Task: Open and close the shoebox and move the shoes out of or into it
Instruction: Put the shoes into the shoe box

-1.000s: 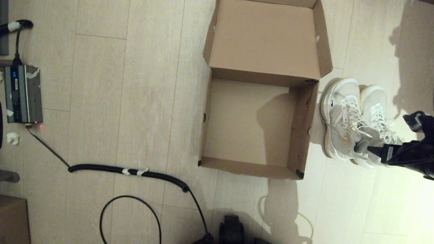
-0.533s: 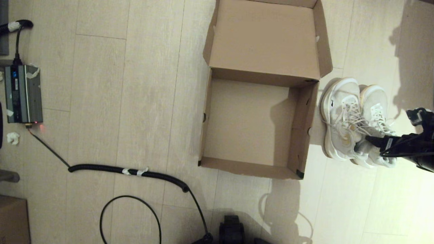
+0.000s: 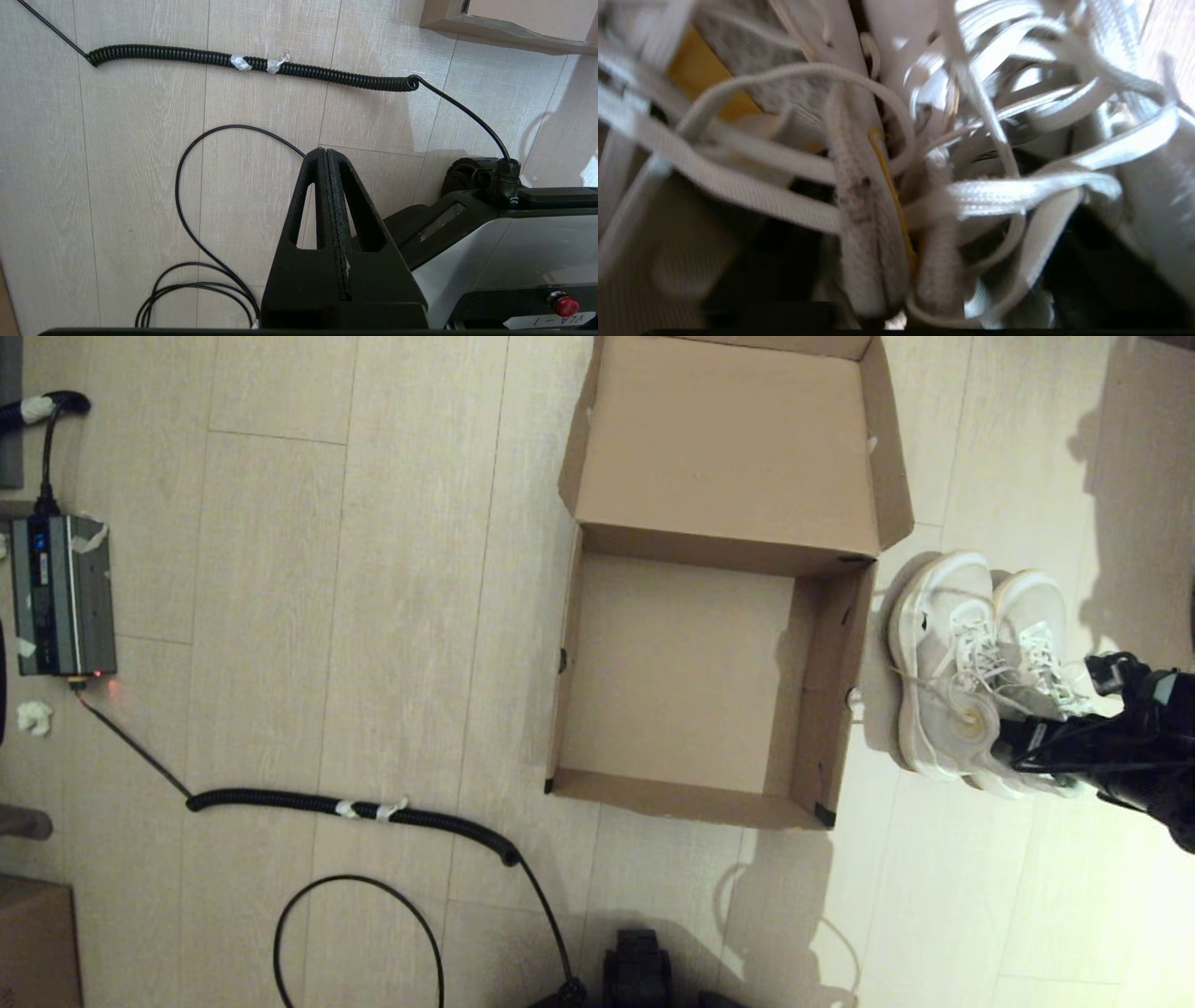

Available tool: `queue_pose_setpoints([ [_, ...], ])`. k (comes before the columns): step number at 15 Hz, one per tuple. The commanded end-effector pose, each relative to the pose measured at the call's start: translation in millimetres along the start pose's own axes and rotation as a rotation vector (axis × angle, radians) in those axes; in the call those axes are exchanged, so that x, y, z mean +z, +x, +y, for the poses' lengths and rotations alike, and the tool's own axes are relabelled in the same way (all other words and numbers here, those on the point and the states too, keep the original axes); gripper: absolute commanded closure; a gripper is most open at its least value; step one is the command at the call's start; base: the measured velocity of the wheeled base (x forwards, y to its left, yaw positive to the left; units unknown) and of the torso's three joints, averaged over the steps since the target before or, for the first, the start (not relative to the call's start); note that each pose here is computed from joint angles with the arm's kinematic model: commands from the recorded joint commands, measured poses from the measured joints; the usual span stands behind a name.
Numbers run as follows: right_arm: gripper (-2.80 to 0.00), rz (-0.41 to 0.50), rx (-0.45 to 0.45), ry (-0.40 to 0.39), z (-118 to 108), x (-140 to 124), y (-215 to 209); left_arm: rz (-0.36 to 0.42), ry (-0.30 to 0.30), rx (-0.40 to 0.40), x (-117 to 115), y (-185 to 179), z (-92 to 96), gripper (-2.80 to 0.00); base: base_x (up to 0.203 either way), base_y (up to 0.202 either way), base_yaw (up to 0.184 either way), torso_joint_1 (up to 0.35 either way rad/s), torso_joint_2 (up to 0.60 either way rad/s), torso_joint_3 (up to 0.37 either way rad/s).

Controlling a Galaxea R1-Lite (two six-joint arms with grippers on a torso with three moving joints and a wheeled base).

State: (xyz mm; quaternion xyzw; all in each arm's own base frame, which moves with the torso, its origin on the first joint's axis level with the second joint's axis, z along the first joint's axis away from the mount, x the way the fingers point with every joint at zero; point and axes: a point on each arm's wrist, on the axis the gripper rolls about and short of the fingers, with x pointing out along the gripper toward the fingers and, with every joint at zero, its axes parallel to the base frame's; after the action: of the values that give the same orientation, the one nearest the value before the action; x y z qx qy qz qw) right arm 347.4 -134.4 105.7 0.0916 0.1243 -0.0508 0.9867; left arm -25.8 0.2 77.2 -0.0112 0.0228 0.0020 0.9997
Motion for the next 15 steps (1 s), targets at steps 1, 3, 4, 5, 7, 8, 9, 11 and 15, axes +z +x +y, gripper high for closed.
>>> queue_pose_setpoints([
  [1,0.0,0.014,-0.007,0.017,-7,-15,16,0.0,0.0,0.001,0,0,0.0,0.0,0.0,0.0,0.0,0.0,0.0,0.0],
  [3,0.0,0.029,-0.02,0.032,-10,-24,23,0.0,-0.002,0.001,0,0,0.0,0.0,0.0,0.0,0.0,0.0,0.0,0.0],
  [4,0.0,0.033,-0.022,0.044,-10,-24,21,0.002,-0.002,0.001,0,0,0.0,0.0,0.0,0.0,0.0,0.0,0.0,0.0],
  [5,0.0,0.021,-0.023,0.049,-8,-19,16,0.002,-0.001,0.001,0,0,0.0,0.0,0.0,0.0,0.0,0.0,0.0,0.0],
  [7,0.0,-0.024,-0.031,0.045,-3,4,-6,0.001,0.0,0.001,0,0,0.0,0.0,0.0,0.0,0.0,0.0,0.0,0.0],
  [8,0.0,-0.053,-0.029,0.037,3,23,-24,0.0,-0.002,0.001,0,0,0.0,0.0,0.0,0.0,0.0,0.0,0.0,0.0],
  [9,0.0,-0.072,-0.025,0.032,10,40,-43,0.0,-0.002,0.001,0,0,0.0,0.0,0.0,0.0,0.0,0.0,0.0,0.0],
  [11,0.0,-0.11,0.008,0.019,31,75,-97,0.002,-0.002,0.001,0,0,0.0,0.0,0.0,0.0,0.0,0.0,0.0,0.0],
  [15,0.0,-0.132,0.085,0.003,67,107,-194,0.009,-0.002,0.001,0,0,0.0,0.0,0.0,0.0,0.0,0.0,0.0,0.0],
])
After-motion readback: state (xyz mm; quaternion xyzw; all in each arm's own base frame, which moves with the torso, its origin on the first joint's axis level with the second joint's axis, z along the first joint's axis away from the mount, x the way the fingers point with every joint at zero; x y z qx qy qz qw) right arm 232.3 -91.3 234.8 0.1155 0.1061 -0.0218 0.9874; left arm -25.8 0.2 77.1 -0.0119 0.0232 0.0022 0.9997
